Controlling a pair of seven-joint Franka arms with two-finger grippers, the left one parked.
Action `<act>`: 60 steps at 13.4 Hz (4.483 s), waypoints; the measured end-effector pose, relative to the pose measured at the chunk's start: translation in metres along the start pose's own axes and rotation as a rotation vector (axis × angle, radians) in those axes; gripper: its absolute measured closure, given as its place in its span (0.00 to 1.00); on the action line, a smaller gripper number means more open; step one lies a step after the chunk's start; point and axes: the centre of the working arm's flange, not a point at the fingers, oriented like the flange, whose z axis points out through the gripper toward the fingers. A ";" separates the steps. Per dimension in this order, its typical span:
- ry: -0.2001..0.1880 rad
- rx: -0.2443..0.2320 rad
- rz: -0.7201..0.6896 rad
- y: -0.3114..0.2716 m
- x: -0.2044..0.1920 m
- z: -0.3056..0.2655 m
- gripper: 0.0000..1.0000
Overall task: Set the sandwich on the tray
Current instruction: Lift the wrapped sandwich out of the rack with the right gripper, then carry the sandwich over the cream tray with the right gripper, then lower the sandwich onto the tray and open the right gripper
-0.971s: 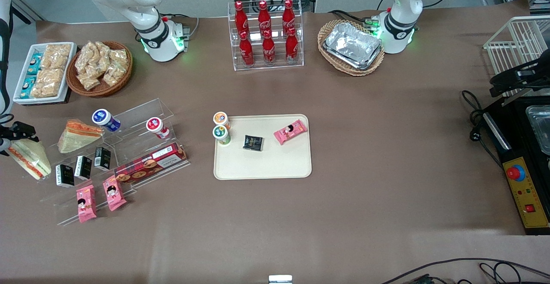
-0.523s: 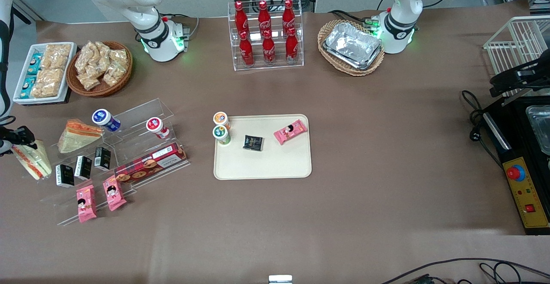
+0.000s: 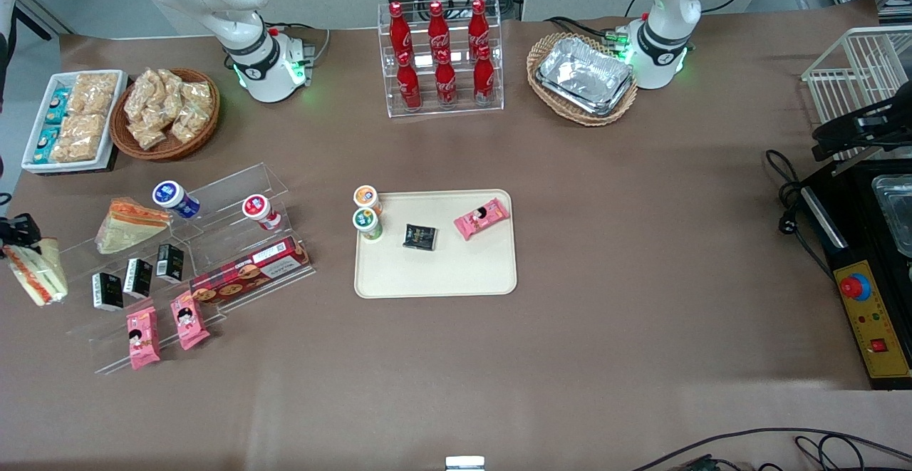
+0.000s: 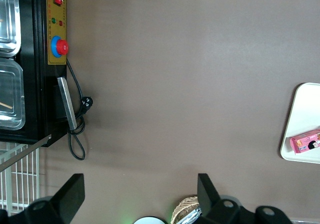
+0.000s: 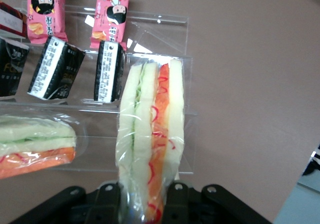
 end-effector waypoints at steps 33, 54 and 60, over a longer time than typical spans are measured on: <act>-0.164 0.019 1.796 -0.542 0.318 -0.133 0.80; 0.014 0.112 2.046 -0.689 0.375 0.116 0.80; 0.046 0.175 2.042 -0.693 0.379 0.136 0.80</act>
